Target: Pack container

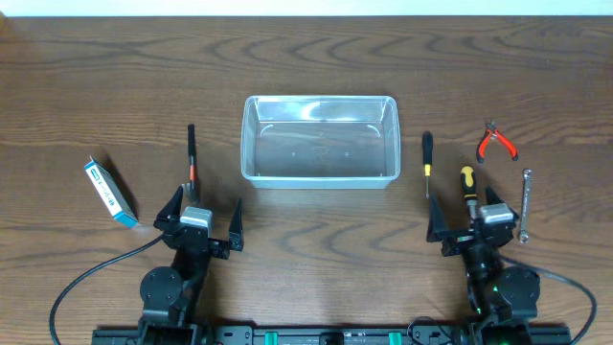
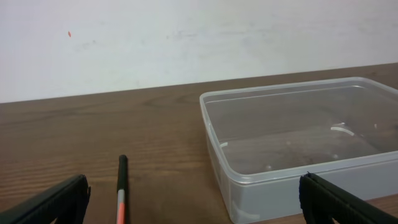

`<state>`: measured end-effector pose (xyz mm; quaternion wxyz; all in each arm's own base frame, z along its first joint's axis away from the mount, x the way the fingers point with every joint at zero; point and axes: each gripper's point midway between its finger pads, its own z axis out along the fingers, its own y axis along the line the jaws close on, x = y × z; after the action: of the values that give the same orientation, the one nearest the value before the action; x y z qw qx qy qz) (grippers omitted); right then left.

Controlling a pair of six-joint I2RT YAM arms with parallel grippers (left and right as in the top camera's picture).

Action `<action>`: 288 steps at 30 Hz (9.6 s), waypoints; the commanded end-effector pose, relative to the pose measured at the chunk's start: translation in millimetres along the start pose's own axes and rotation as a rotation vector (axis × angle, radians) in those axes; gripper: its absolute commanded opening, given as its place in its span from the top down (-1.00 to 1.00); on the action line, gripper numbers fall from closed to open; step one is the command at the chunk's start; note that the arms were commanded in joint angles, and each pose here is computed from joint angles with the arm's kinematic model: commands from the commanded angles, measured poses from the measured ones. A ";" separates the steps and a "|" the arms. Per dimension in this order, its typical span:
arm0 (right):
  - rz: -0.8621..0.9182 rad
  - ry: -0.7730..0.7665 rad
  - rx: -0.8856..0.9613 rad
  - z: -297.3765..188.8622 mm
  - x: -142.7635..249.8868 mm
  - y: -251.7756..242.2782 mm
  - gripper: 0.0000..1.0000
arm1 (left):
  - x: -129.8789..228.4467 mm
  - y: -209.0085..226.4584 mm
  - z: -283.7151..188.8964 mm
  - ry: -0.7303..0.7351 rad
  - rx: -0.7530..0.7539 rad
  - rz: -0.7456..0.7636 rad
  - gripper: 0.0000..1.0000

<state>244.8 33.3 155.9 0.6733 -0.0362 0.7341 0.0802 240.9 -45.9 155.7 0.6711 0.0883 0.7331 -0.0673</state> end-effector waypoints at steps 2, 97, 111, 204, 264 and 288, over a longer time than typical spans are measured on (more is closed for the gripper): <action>0.215 0.066 -0.075 0.8 6.3 13.3 -0.98 | 11.3 -2.8 -1.2 0.053 0.012 -0.107 -0.96; 0.167 1.571 0.165 125.3 149.7 -33.2 0.19 | -20.7 -5.1 -43.8 0.856 -0.036 -0.239 -0.96; 0.163 1.527 0.162 136.1 149.5 -34.4 0.24 | -20.7 -5.1 -43.8 0.856 -0.036 -0.239 -0.96; -0.697 1.156 -0.966 181.8 112.4 193.7 0.50 | -63.2 89.2 -59.3 0.676 -0.476 -0.472 -0.96; 0.088 1.315 0.259 10.9 36.5 -68.0 -0.98 | -82.8 51.6 -37.9 0.819 -0.156 -0.228 -0.96; 0.012 1.565 0.165 55.1 177.1 -89.7 -0.99 | -79.9 51.3 -41.2 0.837 -0.159 -0.227 -0.96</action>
<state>308.8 -30.1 -7.4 -0.0038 -0.0242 0.9997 -0.0071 218.2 9.6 233.2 0.3008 -0.0299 0.9521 -0.0468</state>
